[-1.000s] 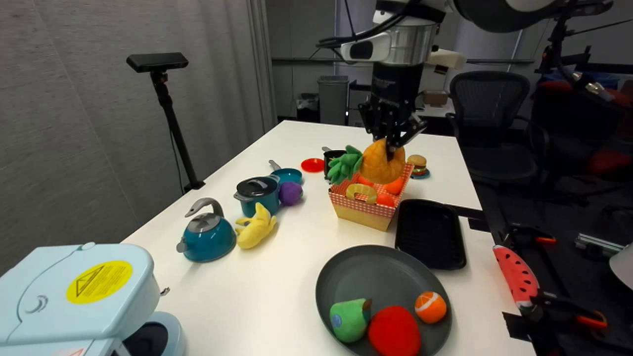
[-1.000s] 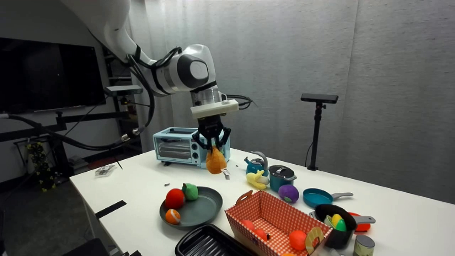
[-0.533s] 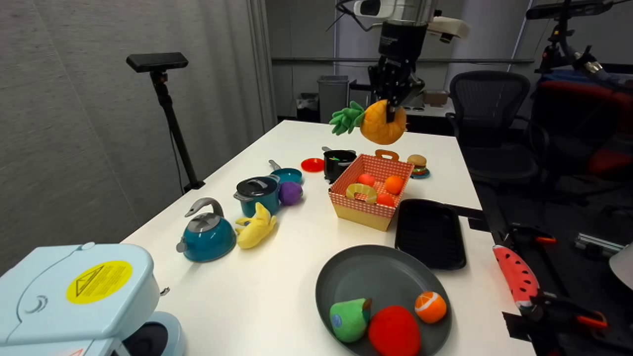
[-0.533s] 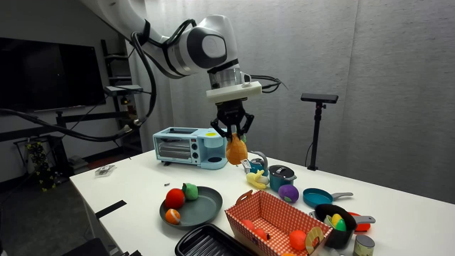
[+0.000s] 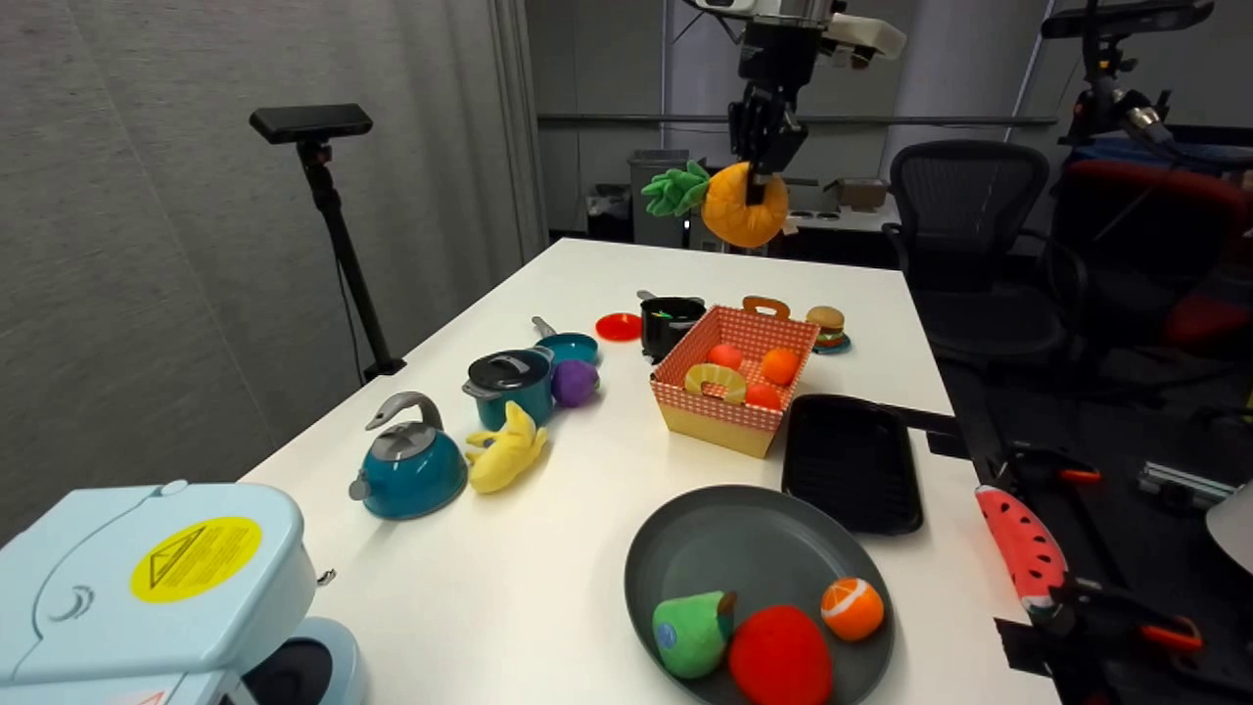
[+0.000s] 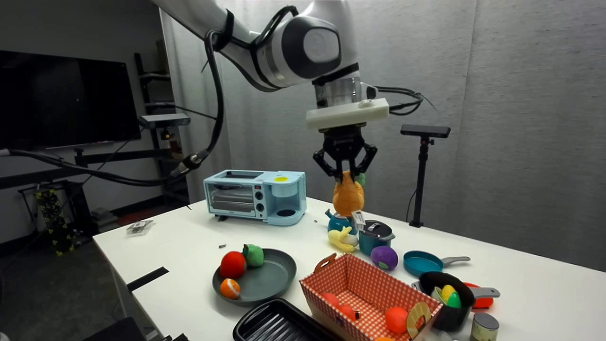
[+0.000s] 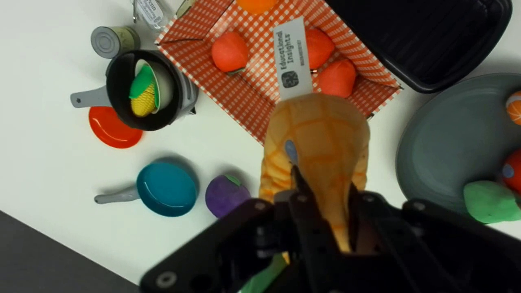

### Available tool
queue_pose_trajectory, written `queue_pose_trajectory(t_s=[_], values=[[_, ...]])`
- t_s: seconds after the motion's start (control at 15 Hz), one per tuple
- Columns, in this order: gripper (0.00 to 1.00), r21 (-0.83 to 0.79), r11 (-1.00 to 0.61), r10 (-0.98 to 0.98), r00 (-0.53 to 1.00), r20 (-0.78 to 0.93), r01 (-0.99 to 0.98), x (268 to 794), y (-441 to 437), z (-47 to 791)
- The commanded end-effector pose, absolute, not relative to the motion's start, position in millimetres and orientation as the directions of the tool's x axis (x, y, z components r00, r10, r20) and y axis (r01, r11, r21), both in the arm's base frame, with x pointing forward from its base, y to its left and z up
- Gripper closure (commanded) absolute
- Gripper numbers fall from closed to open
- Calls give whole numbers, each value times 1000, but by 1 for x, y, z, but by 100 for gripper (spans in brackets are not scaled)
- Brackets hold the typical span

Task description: Put the plushy in the basket on the plate and then put it back in the basket

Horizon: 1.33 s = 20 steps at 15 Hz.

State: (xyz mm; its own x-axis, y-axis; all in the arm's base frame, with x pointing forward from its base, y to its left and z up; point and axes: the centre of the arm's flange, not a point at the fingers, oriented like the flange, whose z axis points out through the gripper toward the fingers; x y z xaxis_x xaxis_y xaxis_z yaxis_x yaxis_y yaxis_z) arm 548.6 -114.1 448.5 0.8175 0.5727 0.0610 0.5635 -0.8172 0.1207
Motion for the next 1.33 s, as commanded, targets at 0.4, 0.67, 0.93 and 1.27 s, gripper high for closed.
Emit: queue_pose_trajectory(t_s=[0.4, 0.67, 0.93, 1.27], values=[[21, 106, -911, 405, 913, 39, 399, 602, -162, 447], [1, 107, -925, 371, 928, 31, 366, 607, -164, 449], [0, 85, -938, 339, 940, 30, 335, 606, -167, 464], [0, 64, -938, 340, 940, -1, 340, 595, -166, 463]])
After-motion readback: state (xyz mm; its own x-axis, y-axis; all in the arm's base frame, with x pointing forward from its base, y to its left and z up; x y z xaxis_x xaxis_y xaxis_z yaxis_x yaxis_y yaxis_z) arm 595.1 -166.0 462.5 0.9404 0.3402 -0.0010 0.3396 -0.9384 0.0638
